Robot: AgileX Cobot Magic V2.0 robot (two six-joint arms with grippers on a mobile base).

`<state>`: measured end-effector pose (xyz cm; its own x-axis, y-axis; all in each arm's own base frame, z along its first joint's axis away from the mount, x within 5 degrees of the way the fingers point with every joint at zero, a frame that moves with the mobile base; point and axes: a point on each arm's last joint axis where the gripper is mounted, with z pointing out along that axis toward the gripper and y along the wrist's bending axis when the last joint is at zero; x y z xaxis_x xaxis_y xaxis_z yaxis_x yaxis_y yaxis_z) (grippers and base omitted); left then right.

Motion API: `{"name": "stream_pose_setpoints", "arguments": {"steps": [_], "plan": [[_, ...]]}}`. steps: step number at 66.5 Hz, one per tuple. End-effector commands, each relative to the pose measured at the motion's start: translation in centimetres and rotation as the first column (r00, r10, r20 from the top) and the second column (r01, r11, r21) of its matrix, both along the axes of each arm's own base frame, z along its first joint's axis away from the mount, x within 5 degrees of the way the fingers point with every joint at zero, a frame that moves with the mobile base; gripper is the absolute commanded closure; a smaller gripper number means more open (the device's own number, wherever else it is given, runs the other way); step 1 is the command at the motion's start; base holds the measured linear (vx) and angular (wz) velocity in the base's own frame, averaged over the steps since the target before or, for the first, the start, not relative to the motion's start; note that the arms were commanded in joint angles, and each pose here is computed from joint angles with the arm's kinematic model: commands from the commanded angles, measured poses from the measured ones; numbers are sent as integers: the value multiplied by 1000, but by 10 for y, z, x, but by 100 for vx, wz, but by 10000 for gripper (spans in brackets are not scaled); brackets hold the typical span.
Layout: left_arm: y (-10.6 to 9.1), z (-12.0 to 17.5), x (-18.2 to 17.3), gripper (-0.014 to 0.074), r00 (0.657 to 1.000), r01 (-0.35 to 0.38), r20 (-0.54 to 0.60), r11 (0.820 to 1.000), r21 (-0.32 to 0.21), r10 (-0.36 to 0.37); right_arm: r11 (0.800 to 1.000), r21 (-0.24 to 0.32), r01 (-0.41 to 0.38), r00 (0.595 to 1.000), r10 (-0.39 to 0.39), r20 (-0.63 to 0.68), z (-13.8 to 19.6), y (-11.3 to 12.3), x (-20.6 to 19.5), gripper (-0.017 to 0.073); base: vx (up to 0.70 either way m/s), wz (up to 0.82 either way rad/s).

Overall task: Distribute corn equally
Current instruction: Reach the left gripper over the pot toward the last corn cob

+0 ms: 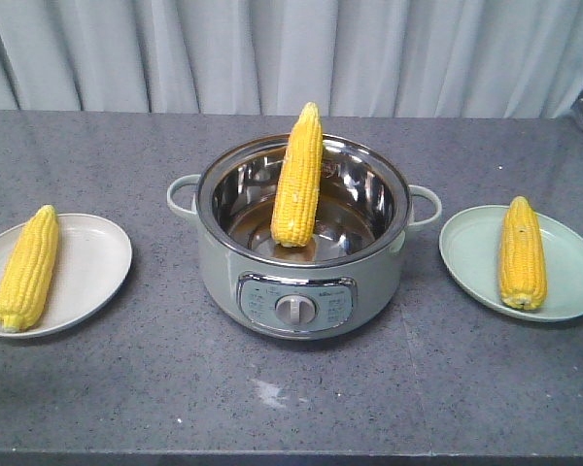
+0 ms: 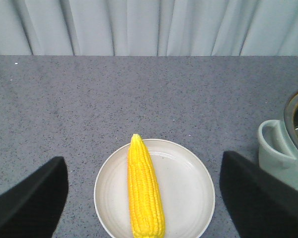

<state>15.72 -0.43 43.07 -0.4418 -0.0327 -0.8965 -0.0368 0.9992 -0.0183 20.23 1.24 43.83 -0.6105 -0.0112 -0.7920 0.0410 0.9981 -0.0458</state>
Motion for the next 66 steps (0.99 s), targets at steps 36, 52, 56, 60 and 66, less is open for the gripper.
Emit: {"name": "stream_pose_setpoints", "arguments": {"steps": [36, 52, 56, 60, 66], "plan": [[-1, 13, 0, 8, 996, 5, 90, 1000, -9, -4, 998, 0, -69, 996, 69, 65, 13, -1, -4, 356, 0, 0], [-1, 13, 0, 8, 996, 5, 90, 1000, -9, -4, 998, 1, -69, 996, 69, 65, 13, -1, -4, 356, 0, 0], [-1, 13, 0, 8, 996, 5, 90, 1000, -9, -4, 998, 1, -69, 996, 69, 65, 13, -1, -4, 356, 0, 0], [-1, 13, 0, 8, 996, 5, 90, 1000, -9, -4, 998, 1, -69, 996, 69, 65, 13, -1, -4, 356, 0, 0], [-1, 13, 0, 8, 996, 5, 90, 1000, -9, -4, 998, 1, -69, 996, 69, 65, 13, -1, -4, 356, 0, 0]]}}
